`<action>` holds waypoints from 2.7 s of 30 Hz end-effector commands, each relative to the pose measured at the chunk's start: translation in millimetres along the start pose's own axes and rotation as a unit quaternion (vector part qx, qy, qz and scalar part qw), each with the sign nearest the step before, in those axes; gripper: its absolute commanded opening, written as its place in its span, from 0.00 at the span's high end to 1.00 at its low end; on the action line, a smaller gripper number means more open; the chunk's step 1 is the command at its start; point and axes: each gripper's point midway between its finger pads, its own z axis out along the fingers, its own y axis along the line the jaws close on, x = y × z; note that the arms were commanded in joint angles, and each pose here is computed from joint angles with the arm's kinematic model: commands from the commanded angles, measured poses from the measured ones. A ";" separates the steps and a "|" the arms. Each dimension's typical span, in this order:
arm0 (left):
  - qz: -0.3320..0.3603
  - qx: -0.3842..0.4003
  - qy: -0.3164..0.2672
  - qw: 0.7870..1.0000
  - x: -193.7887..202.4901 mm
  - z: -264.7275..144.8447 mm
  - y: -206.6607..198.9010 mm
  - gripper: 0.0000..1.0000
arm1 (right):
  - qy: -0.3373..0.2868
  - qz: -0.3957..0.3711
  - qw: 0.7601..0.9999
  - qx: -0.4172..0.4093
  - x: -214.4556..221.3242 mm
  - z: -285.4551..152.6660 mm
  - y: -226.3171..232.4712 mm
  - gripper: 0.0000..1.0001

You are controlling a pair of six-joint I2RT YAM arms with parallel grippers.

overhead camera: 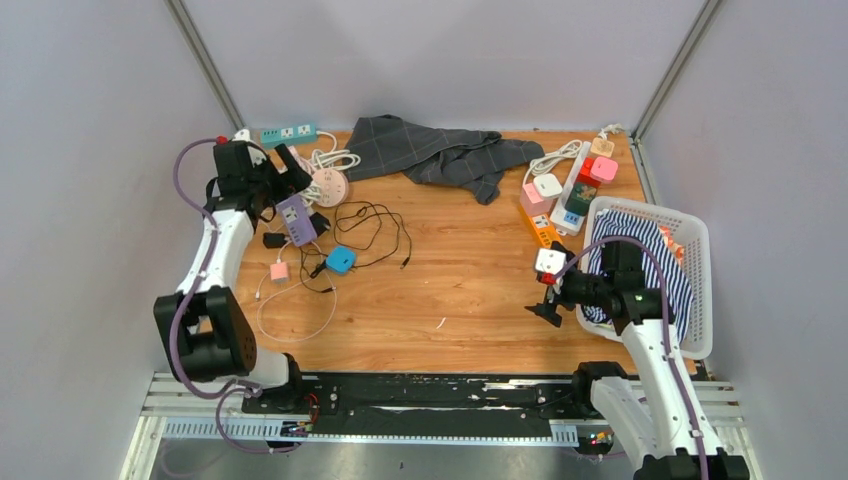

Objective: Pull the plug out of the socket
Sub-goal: Place the socket at the center of the board, then reset both arms

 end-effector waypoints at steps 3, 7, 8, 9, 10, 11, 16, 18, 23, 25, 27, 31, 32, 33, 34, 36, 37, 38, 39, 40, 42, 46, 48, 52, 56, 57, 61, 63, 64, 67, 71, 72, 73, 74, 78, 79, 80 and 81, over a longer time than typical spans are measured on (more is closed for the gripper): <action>0.036 0.127 -0.089 0.987 -17.7 -53.8 -58.7 0.00 | 0.005 0.011 1.000 0.022 -1.4 -10.2 -2.7 0.00; 0.098 0.195 -0.149 0.964 -18.2 -109.8 -108.9 0.00 | 0.004 0.008 0.998 0.070 -16.9 -27.5 -15.2 0.00; 0.116 0.210 -0.162 0.957 -17.7 -125.0 -119.9 0.00 | 0.007 0.005 0.996 0.088 -21.2 -33.7 -19.4 0.00; 0.133 0.226 -0.171 0.950 -14.1 -140.0 -132.7 0.00 | 0.013 0.005 0.994 0.110 -25.7 -41.3 -24.9 0.00; 0.158 0.242 -0.180 0.940 -10.2 -157.8 -146.1 0.00 | 0.016 0.005 0.991 0.134 -30.9 -49.3 -29.9 0.00; 0.194 0.267 -0.179 0.927 2.4 -174.4 -164.7 0.00 | 0.015 0.005 0.988 0.154 -37.3 -56.5 -33.7 0.00; 0.340 0.248 -0.211 0.883 29.6 -234.0 -181.4 0.00 | -0.051 0.026 0.974 0.218 -87.1 -86.0 -39.2 0.00; 0.358 0.211 -0.217 0.883 36.4 -236.7 -165.8 0.00 | -0.080 0.058 0.965 0.242 -105.1 -96.6 -43.8 0.00; 0.358 0.229 -0.227 0.876 60.4 -240.0 -150.6 0.00 | -0.113 0.152 0.929 0.318 -122.2 -120.4 -70.8 0.00; 0.352 0.244 -0.224 0.876 71.5 -241.3 -145.7 0.00 | -0.111 0.189 0.902 0.371 -110.6 -129.9 -85.4 0.00; 0.346 0.258 -0.218 0.875 84.2 -239.8 -141.3 0.00 | -0.100 0.190 0.895 0.392 -98.2 -132.0 -86.8 0.00; 0.346 0.267 -0.208 0.875 99.2 -237.7 -132.7 0.00 | -0.121 0.179 0.887 0.409 -75.7 -123.8 -80.8 0.00; 0.345 0.262 -0.207 0.877 100.1 -235.7 -130.6 0.00 | -0.125 0.181 0.880 0.420 -72.4 -125.6 -79.4 0.00; 0.346 0.258 -0.206 0.878 100.5 -233.7 -129.2 0.00 | -0.125 0.190 0.871 0.435 -70.7 -130.6 -80.8 0.00; 0.348 0.254 -0.201 0.880 102.0 -230.7 -128.3 0.00 | -0.123 0.198 0.863 0.448 -67.7 -134.5 -83.3 0.00; 0.352 0.248 -0.191 0.882 104.6 -225.5 -127.6 0.00 | -0.119 0.222 0.847 0.468 -58.7 -138.3 -89.7 0.00; 0.354 0.245 -0.187 0.883 105.7 -223.3 -127.4 0.00 | -0.114 0.229 0.841 0.477 -54.8 -140.2 -92.5 0.00; 0.356 0.243 -0.183 0.884 106.6 -221.3 -127.2 0.00 | -0.110 0.238 0.835 0.484 -51.2 -141.5 -94.9 0.00; 0.358 0.241 -0.180 0.884 107.5 -219.8 -127.2 0.00 | -0.107 0.246 0.829 0.491 -48.2 -143.2 -96.9 0.00; 0.359 0.241 -0.178 0.884 108.0 -219.1 -127.1 0.00 | -0.106 0.256 0.822 0.498 -45.6 -145.1 -98.7 0.00; 0.359 0.241 -0.179 0.884 108.0 -219.4 -126.9 0.00 | -0.100 0.275 0.810 0.507 -40.0 -146.9 -101.9 0.00; 0.358 0.239 -0.183 0.884 107.1 -219.8 -125.5 0.00 | -0.086 0.305 0.804 0.504 -31.8 -143.7 -103.7 0.00; 0.359 0.239 -0.183 0.884 107.2 -219.7 -125.5 0.00 | -0.090 0.320 0.797 0.504 -31.6 -143.3 -103.6 0.00; 0.358 0.240 -0.184 0.883 107.2 -220.2 -125.7 0.00 | -0.093 0.321 0.797 0.503 -34.0 -143.9 -102.8 0.00; 0.358 0.242 -0.185 0.883 107.1 -221.1 -125.9 0.00 | -0.099 0.313 0.801 0.500 -38.4 -144.8 -100.6 0.00; 0.359 0.242 -0.184 0.883 107.3 -221.0 -126.0 0.00 | -0.101 0.310 0.802 0.501 -40.3 -145.8 -100.2 0.00; 0.358 0.242 -0.185 0.883 107.1 -221.3 -125.8 0.00 | -0.106 0.303 0.805 0.499 -44.7 -147.1 -99.0 0.00; 0.358 0.241 -0.184 0.883 107.6 -220.7 -125.7 0.00 | -0.109 0.299 0.807 0.498 -46.8 -147.3 -97.8 0.00; 0.359 0.241 -0.184 0.883 107.7 -220.4 -125.7 0.00 | -0.109 0.296 0.808 0.497 -47.4 -147.4 -97.6 0.00; 0.360 0.241 -0.183 0.883 107.8 -220.3 -125.5 0.00 | -0.109 0.292 0.810 0.496 -48.3 -147.2 -97.1 0.00; 0.360 0.241 -0.182 0.883 108.5 -219.5 -125.5 0.00 | -0.110 0.292 0.812 0.493 -48.7 -145.8 -97.4 0.00; 0.360 0.240 -0.182 0.883 108.5 -219.2 -125.5 0.00 | -0.110 0.292 0.812 0.493 -48.8 -145.9 -97.5 0.00; 0.360 0.240 -0.182 0.883 108.6 -219.1 -125.5 0.00 | -0.111 0.291 0.813 0.492 -49.5 -146.0 -97.3 0.00; 0.361 0.240 -0.180 0.883 109.2 -218.7 -125.5 0.00 | -0.109 0.285 0.815 0.492 -49.5 -146.1 -97.2 0.00; 0.361 0.240 -0.181 0.883 109.1 -218.9 -125.4 0.00 | -0.107 0.275 0.820 0.491 -49.9 -145.9 -96.3 0.00; 0.361 0.241 -0.180 0.883 109.3 -218.9 -125.5 0.00 | -0.107 0.274 0.820 0.491 -50.0 -145.8 -96.2 0.00; 0.361 0.241 -0.180 0.883 109.2 -219.0 -125.5 0.00 | -0.107 0.275 0.820 0.490 -49.8 -145.5 -96.1 0.00; 0.361 0.240 -0.181 0.883 109.1 -219.0 -125.4 0.00 | -0.107 0.275 0.820 0.490 -49.7 -145.2 -95.9 0.00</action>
